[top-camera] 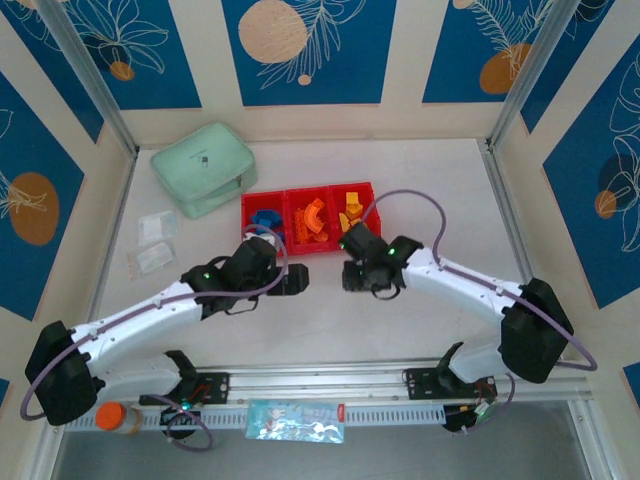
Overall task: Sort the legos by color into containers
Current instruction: Pick up the lego from the center of the table, then place the lego in the container.
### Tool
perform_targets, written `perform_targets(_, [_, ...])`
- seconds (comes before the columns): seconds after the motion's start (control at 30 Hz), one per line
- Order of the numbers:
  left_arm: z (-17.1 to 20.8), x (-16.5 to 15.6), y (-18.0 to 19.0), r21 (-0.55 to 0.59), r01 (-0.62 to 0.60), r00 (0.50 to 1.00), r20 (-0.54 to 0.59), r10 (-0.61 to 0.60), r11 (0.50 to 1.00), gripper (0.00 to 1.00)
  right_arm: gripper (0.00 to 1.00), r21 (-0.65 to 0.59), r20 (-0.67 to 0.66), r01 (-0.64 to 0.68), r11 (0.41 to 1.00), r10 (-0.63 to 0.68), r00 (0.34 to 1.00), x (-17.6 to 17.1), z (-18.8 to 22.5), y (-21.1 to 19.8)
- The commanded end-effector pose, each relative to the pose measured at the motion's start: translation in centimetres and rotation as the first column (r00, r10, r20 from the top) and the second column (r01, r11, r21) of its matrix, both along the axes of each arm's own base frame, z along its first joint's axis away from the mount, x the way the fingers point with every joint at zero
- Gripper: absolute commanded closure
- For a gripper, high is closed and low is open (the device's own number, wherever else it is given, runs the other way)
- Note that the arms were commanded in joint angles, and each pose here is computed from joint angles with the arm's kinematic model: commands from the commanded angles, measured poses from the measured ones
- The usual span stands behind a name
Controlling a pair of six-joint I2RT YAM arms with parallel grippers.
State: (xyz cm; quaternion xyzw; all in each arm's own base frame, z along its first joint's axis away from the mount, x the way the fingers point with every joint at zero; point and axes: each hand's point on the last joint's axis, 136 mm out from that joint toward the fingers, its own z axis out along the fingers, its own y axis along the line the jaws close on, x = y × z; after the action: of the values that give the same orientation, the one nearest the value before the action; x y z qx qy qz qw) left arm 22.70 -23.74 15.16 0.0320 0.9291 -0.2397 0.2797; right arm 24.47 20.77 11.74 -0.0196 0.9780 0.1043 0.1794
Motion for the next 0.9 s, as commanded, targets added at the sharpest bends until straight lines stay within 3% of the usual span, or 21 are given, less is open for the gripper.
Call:
perform_targets(0.0, [1.9, 1.7, 0.0, 0.027, 0.000, 0.998, 0.060, -0.002, 1.000, 0.01, 0.66, -0.037, 0.099, -0.031, 0.999, 0.035, 0.995, 4.8, 2.0, -0.5])
perform_targets(0.3, [3.2, 4.0, 0.1, 0.014, -0.029, 0.997, 0.078, 0.028, 0.999, 0.01, 0.65, -0.052, 0.139, 0.003, 0.999, 0.004, 0.990, 16.1, 1.8, -0.8])
perform_targets(0.47, [3.0, 4.6, 0.5, 0.020, -0.040, 0.997, 0.066, 0.039, 0.999, 0.01, 0.62, -0.060, 0.136, -0.012, 0.998, 0.020, 0.991, 19.8, 0.5, 0.0])
perform_targets(0.7, [3.5, 4.6, 1.2, 0.014, -0.055, 0.996, 0.073, 0.054, 0.998, 0.01, 0.41, -0.042, 0.152, -0.020, 0.999, 0.026, 0.988, 20.6, 1.9, 0.9])
perform_targets(0.87, [3.5, 4.6, 1.6, 0.014, -0.061, 0.995, 0.077, 0.060, 0.998, 0.01, 0.34, -0.013, 0.201, -0.018, 1.000, 0.020, 0.979, 19.3, 4.5, 0.5])
